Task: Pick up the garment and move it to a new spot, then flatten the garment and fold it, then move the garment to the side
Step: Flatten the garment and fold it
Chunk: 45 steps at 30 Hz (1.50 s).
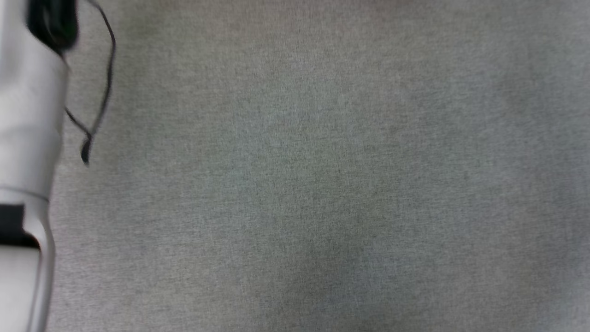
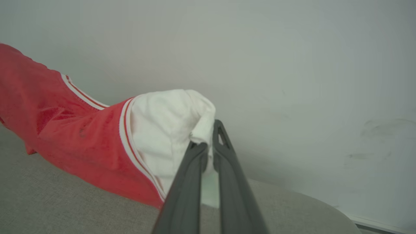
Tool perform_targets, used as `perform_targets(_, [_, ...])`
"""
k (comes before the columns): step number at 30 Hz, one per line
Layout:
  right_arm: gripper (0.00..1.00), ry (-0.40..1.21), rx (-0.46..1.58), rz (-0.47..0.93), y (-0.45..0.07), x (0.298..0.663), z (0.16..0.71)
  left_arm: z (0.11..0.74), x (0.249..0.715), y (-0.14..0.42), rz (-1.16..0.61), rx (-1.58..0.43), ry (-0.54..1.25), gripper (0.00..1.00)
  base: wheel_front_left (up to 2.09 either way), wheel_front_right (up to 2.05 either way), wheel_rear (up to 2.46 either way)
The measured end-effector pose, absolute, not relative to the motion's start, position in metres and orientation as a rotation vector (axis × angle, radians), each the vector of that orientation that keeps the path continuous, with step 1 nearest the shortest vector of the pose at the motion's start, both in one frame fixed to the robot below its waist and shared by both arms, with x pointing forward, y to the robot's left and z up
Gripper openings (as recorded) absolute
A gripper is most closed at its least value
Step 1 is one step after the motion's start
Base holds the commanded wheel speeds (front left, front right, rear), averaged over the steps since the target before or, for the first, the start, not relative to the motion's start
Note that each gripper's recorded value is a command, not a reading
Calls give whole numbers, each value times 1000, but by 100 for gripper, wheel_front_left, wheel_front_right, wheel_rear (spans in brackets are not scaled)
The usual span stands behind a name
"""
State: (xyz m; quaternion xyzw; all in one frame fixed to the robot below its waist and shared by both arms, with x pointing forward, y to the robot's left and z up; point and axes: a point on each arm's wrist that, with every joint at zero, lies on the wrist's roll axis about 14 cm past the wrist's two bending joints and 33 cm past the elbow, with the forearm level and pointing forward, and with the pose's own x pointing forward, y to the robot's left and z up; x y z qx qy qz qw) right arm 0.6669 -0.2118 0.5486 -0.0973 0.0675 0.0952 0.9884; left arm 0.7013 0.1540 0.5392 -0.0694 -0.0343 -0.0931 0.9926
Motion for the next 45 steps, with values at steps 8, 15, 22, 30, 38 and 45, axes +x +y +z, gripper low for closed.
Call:
perform_targets(8, [0,259,-129,226,-217,584,505,495,621,169,-180,-138,55,0,0,0,0])
perform_targets(15, [0,393,-78,245,-219,497,467,479,537,188,-124,-163,94,0,0,0,0])
perform_targets(22, [0,473,-9,238,-219,414,442,449,438,200,-62,-221,195,0,0,0,0])
perform_targets(30, [0,573,96,219,-210,323,413,441,347,213,-8,-159,263,0,0,0,0])
perform_targets(38, [0,681,141,203,-189,262,395,444,299,213,46,-172,278,0,0,0,0])
perform_targets(45, [100,704,187,172,-180,249,393,456,296,210,46,-177,234,0,0,0,0])
